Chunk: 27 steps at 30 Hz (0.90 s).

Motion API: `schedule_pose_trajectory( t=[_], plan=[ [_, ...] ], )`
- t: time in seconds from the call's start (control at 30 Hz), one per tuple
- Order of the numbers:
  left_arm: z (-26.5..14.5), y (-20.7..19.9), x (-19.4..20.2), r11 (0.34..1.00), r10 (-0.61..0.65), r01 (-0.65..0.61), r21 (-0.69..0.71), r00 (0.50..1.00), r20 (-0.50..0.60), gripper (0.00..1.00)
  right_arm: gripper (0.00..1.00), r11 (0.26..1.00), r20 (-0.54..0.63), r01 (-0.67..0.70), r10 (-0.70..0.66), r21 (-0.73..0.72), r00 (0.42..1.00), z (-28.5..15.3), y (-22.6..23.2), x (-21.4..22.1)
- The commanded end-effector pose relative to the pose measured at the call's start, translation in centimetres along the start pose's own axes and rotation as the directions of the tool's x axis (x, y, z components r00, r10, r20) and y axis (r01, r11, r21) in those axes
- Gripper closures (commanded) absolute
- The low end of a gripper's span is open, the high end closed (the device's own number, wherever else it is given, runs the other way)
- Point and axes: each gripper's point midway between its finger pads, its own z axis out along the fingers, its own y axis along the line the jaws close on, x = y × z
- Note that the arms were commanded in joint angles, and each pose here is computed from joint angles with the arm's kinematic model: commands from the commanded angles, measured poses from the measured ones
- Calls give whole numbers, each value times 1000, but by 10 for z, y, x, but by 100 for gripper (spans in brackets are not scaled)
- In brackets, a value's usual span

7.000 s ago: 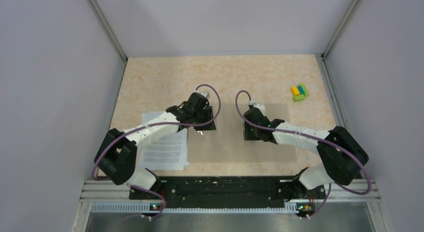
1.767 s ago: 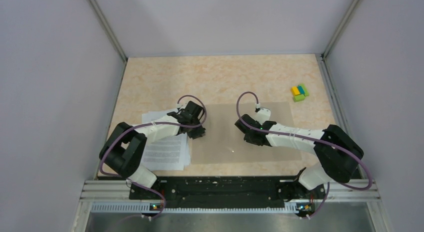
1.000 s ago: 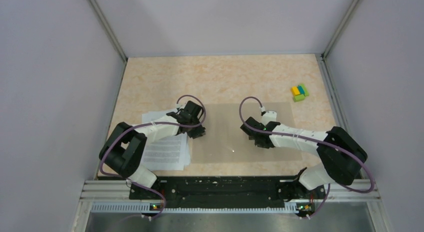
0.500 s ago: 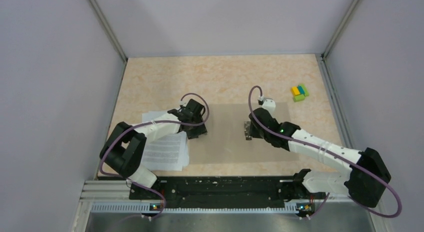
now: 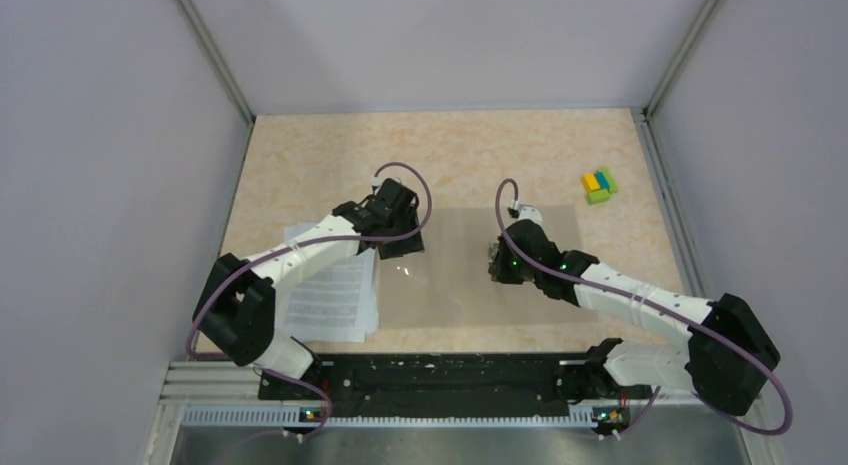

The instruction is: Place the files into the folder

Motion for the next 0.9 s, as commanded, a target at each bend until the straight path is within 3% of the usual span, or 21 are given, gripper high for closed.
schedule_pose_trajectory(
  t=[0.0,0.87],
  plan=[
    [-18,-5,-12,1000,29,-29,9,999,39,43,97,997,2,-16,16,-70,1000,12,12,-7],
    [-30,-8,-18,997,69,-70,18,996,51,40,98,998,11,-29,28,60,1000,92,-24,-72]
  ],
)
